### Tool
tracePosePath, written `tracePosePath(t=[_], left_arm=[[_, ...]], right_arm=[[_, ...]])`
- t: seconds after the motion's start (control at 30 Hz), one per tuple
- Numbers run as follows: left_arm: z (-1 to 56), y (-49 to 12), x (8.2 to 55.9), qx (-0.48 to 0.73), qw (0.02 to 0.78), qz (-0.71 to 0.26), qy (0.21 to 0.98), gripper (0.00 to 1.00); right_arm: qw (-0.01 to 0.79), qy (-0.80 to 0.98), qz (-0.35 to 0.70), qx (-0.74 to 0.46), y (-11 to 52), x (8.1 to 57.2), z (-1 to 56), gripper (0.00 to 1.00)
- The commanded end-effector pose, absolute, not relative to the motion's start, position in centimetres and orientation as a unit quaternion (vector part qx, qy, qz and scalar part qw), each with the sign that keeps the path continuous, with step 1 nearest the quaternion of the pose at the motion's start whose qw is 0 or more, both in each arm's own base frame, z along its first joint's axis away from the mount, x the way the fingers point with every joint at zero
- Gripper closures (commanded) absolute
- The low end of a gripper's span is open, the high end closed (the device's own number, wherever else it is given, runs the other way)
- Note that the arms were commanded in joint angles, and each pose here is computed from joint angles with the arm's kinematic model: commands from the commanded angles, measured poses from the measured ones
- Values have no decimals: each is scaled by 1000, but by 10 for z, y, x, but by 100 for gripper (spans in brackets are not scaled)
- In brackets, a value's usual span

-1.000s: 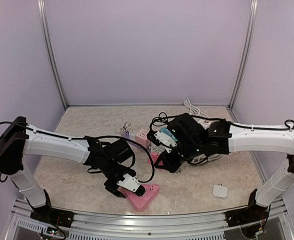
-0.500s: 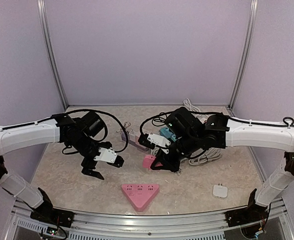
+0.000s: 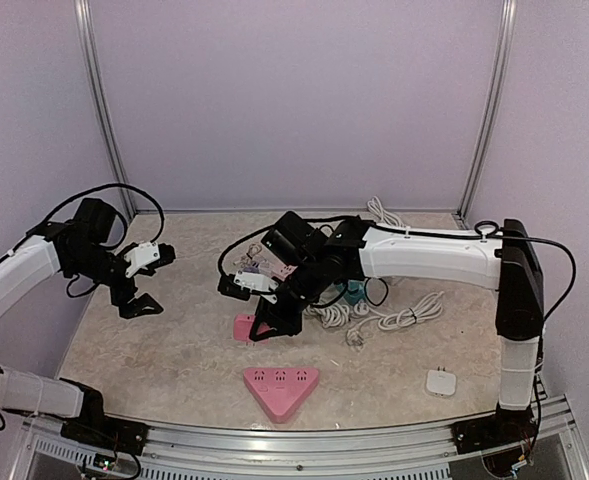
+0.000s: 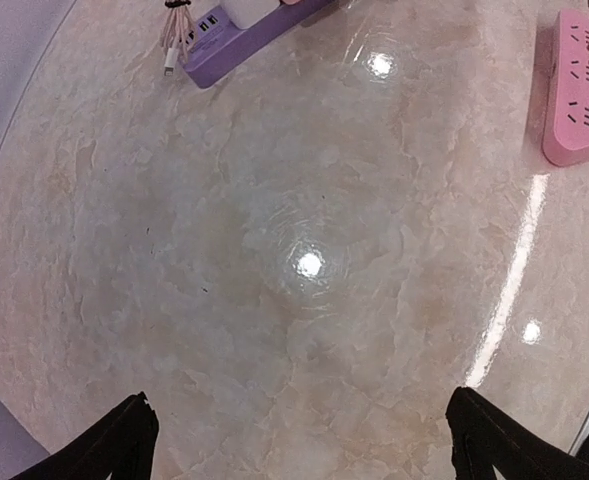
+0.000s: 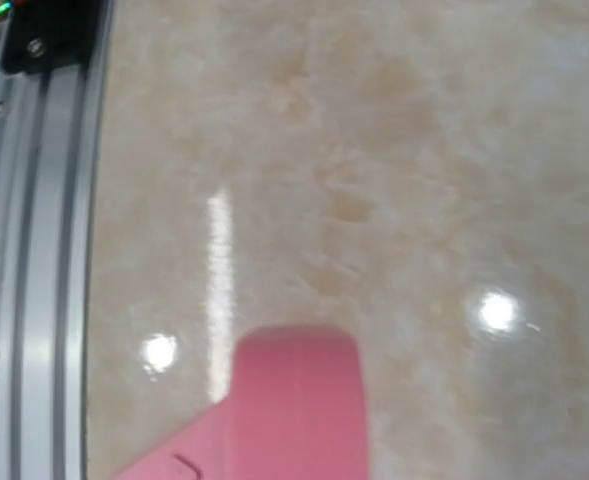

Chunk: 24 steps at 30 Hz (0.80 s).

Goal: Insert the plug
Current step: Move the socket to the center of the board, then insert the plug into the socket.

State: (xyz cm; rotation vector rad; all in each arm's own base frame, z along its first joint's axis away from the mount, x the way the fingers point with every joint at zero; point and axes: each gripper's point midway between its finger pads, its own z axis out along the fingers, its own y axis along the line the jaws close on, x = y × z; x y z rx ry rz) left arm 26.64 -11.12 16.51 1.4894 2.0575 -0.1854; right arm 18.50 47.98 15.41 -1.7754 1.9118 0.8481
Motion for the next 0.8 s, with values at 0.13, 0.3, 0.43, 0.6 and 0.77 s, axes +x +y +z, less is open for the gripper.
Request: tracePosePath(t=[0.13,0.3,0.43,0.6,0.77], left_arm=[[145,-112,268,536,280,-103,790,1],[139,-107,273,524,276,-104,799,1],[135,-107,274,524,270,-108,801,1],[133,-107,277,522,264,-111,803,1],[130,-108,276,522,261,-115,804,1]], right_arm=[[95,659,324,-673,484,149,126,100],[58,662,311,-680,483,141,103,100],[58,668,291,-682,479,144,93,100],[61,670,281,-685,479,148,84,100],[60,667,287,-685,479,147,76,100]])
